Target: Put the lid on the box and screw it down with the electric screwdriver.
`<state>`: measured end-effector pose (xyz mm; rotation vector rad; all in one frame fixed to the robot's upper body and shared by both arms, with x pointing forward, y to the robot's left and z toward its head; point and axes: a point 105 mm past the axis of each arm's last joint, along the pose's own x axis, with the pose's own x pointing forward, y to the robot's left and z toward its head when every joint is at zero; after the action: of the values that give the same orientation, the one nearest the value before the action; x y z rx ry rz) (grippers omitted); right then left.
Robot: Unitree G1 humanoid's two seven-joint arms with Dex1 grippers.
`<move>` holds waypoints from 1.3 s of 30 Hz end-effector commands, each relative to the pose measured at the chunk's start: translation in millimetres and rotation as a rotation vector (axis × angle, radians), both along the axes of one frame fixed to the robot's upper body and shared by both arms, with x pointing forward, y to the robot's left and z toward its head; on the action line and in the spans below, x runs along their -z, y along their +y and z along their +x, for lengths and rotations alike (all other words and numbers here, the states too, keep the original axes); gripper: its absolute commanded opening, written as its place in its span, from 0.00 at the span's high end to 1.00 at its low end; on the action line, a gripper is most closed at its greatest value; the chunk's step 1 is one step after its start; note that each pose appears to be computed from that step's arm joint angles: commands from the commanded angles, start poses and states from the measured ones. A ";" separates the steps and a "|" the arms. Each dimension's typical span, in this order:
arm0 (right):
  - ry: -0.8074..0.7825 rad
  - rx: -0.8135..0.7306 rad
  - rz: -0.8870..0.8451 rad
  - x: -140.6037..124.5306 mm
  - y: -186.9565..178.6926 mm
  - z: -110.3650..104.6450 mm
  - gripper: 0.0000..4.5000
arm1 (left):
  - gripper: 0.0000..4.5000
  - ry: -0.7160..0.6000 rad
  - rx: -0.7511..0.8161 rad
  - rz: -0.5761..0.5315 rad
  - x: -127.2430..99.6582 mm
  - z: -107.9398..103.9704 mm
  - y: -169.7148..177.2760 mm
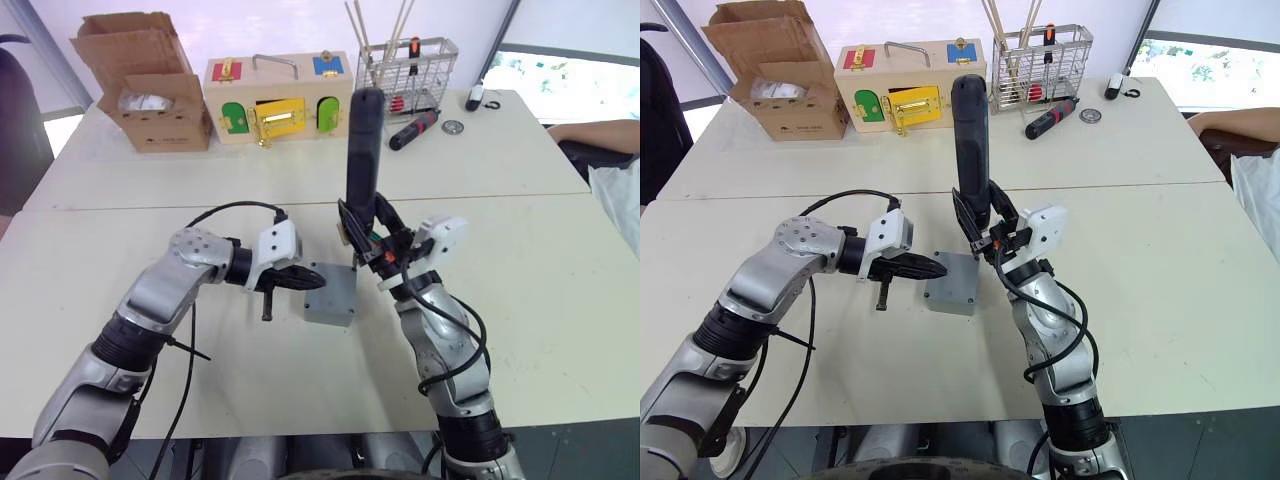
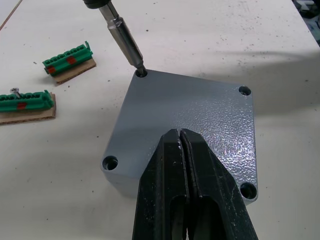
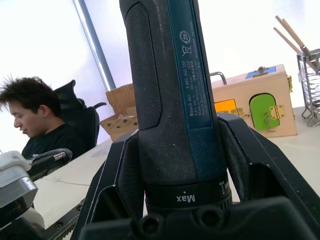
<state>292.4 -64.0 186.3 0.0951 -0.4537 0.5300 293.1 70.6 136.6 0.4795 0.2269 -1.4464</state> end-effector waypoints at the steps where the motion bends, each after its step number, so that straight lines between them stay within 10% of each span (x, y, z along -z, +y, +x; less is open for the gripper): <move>1: 0.000 -0.001 -0.024 5.2 2.1 -7.9 0.56 | 1.00 0.001 -0.006 0.029 4.0 0.6 3.1; 39: 0.330 -0.003 -0.255 91.3 -5.7 -20.2 0.56 | 1.00 0.009 0.038 0.085 23.6 -5.6 2.2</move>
<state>267.4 -63.8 158.4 -0.0359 -0.3500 0.5688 289.1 70.6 119.1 0.5444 0.2583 -1.4781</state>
